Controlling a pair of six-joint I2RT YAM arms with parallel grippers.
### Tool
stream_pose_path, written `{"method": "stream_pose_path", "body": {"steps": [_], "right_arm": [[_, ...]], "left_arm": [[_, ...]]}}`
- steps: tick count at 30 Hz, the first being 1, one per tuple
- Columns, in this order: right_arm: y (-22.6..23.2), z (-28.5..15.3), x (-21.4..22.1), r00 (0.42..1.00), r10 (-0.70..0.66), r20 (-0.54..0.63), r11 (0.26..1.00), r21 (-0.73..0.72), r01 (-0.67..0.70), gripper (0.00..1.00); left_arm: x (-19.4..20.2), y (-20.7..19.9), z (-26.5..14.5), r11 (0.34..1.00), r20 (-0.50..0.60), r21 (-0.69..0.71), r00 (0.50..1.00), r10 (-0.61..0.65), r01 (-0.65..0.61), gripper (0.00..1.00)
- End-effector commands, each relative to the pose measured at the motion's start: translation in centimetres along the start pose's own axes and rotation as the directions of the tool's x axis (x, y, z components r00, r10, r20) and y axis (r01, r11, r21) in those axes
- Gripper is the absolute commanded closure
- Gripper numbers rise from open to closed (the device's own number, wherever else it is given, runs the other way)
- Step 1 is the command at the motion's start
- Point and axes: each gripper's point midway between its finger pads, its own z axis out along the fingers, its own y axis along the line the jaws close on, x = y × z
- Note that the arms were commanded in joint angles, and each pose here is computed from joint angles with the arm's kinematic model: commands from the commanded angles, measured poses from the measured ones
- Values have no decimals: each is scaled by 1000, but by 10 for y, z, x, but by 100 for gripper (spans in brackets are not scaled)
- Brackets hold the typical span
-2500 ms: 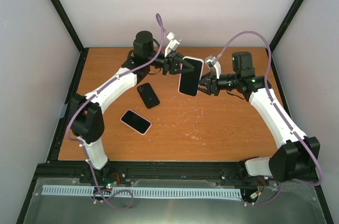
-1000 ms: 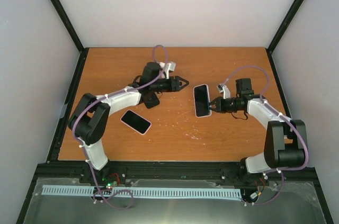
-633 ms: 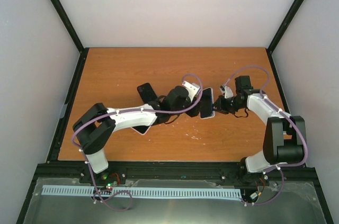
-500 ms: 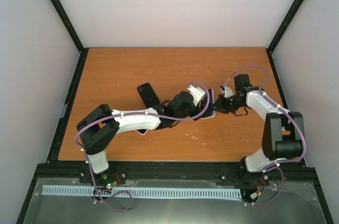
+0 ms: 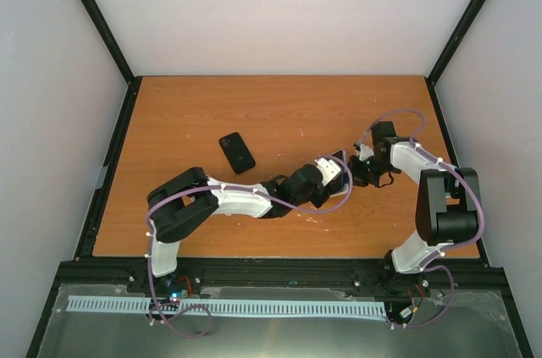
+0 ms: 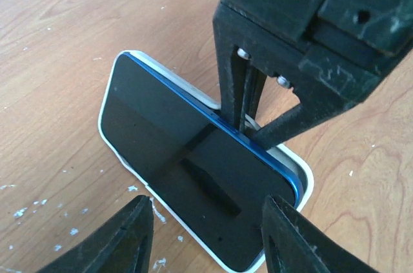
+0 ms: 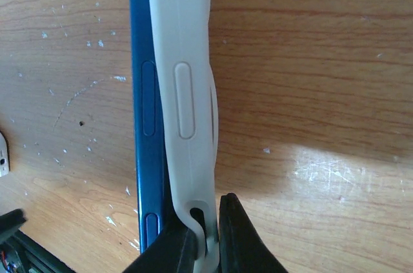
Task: Take the phone out of the phone case
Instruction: Remove the phone case from the phone.
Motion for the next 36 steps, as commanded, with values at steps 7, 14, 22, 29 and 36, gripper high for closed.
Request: {"method": "stream_pose_path", "body": {"steps": [7, 14, 22, 29, 36], "right_arm": [[-4, -1, -11, 999, 27, 18, 999, 27, -28, 97], [-2, -2, -10, 999, 29, 18, 999, 20, -30, 97], [-2, -3, -9, 999, 26, 20, 999, 19, -26, 97], [1, -2, -6, 1000, 27, 12, 1000, -3, -27, 97], [4, -5, -7, 999, 31, 7, 999, -20, -31, 97]], "left_arm": [[-18, -26, 11, 997, 106, 50, 993, 49, -54, 49], [-15, -39, 23, 993, 94, 16, 989, 111, -113, 52], [-11, -20, 29, 991, 66, -99, 993, 97, -90, 59], [4, -10, 37, 980, 15, -164, 993, 116, -112, 58], [17, 19, 30, 920, -35, -315, 972, 233, -232, 55]]}}
